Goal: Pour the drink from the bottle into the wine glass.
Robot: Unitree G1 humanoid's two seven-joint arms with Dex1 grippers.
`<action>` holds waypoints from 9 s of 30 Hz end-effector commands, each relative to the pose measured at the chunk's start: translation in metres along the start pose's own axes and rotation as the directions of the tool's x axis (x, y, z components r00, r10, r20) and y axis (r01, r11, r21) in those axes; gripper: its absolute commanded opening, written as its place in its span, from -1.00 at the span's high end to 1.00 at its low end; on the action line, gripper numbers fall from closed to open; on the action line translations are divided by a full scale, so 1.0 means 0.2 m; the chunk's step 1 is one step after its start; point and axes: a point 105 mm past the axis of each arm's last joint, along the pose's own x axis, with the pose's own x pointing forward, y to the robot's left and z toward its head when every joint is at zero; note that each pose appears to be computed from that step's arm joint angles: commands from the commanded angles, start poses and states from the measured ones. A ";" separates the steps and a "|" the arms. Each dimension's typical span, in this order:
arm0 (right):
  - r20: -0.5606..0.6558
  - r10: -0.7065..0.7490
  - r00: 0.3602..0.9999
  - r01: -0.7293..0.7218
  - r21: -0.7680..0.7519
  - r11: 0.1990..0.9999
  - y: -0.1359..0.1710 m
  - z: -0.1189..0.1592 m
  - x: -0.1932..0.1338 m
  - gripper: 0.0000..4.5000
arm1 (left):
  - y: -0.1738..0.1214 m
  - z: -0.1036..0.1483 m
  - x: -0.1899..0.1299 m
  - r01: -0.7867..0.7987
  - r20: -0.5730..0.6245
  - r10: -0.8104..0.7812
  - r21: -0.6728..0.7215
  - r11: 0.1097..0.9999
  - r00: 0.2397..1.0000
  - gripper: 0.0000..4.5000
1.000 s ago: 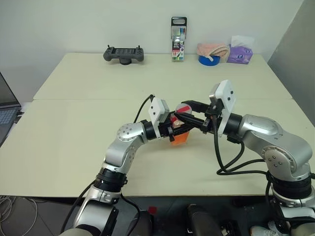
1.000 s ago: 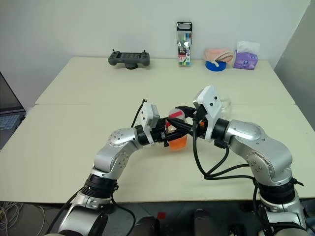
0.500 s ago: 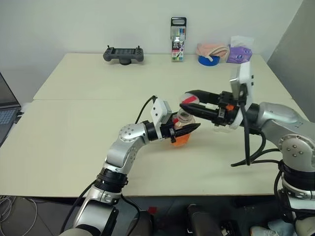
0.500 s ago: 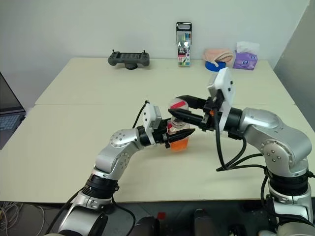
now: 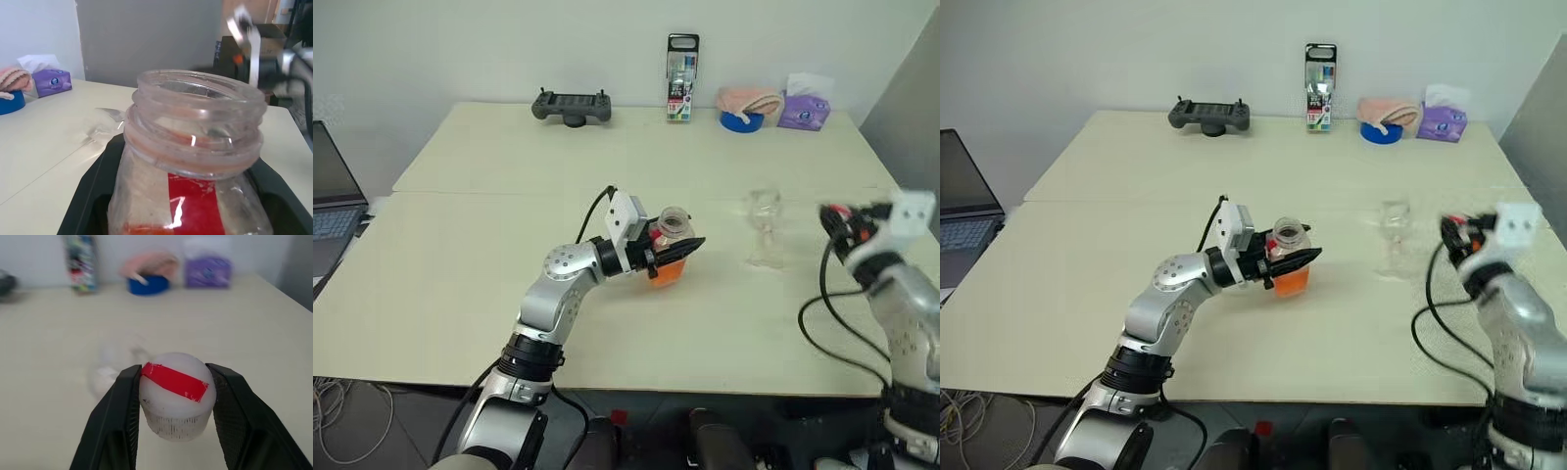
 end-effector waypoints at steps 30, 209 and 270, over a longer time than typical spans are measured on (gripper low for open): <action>-0.033 0.743 0.668 -0.718 -0.290 0.632 0.73 0.40 -0.19 -1.00 | 0.46 0.18 -0.32 -0.427 0.074 0.422 0.074 0.901 0.903 0.05; -0.292 0.602 0.743 -0.667 -0.247 0.703 1.15 -0.37 0.22 0.35 | 0.14 0.04 -0.80 -0.462 -0.245 0.429 -0.093 0.882 0.869 -1.00; -0.255 0.912 0.321 -0.906 -0.362 0.218 0.78 0.69 -0.33 -0.98 | 0.78 0.13 -0.91 -0.879 0.047 0.885 0.154 0.451 0.463 -1.00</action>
